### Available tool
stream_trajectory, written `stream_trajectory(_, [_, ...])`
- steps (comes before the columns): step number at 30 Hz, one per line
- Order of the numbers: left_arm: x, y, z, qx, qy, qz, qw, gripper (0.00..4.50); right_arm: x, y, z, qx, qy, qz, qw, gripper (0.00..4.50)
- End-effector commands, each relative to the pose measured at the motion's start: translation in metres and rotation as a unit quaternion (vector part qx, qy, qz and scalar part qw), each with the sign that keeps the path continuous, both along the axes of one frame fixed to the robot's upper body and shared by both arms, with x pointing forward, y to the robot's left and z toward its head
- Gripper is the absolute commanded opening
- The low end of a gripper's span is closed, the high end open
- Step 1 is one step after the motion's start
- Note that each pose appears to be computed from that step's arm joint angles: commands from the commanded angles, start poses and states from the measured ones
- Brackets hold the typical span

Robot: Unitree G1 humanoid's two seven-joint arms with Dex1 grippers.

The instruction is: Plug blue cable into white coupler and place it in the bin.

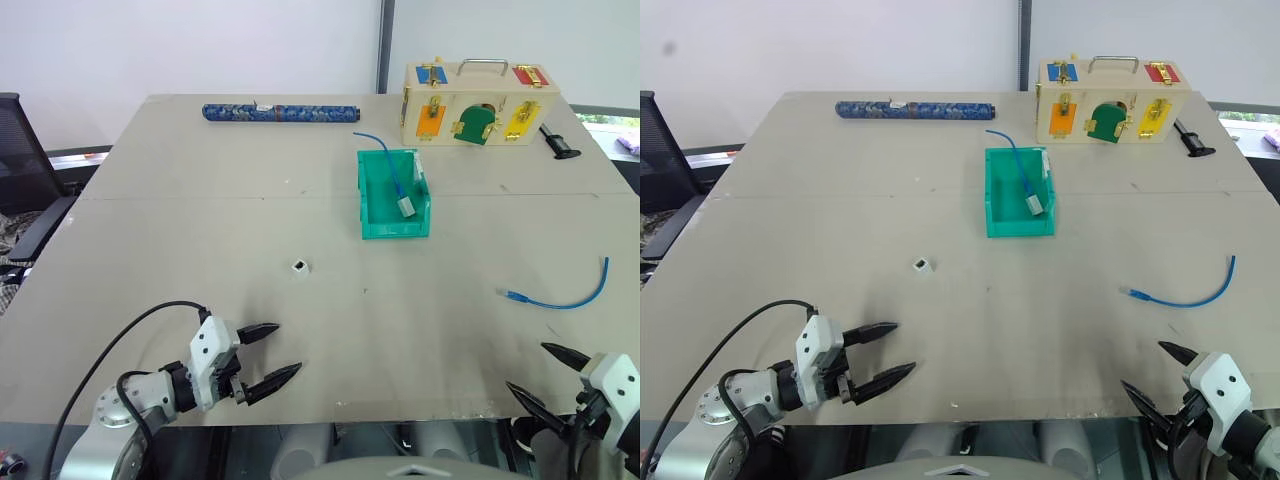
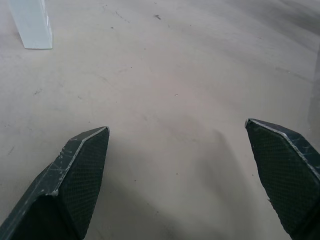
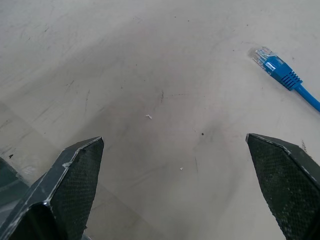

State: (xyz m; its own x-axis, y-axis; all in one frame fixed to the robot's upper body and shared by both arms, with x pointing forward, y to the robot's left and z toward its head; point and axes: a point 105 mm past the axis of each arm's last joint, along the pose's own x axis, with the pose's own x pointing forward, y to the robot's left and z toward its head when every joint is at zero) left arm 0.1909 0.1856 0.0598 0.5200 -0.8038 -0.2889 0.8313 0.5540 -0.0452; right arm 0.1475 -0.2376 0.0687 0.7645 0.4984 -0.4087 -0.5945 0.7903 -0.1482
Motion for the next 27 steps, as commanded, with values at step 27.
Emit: stream_trajectory(27, [0.010, -0.074, 0.084, -0.050, -0.071, -0.164, 0.983, 4.50, 0.120, -0.035, 0.027, -0.146, 0.100, 0.066, 0.982, 2.72])
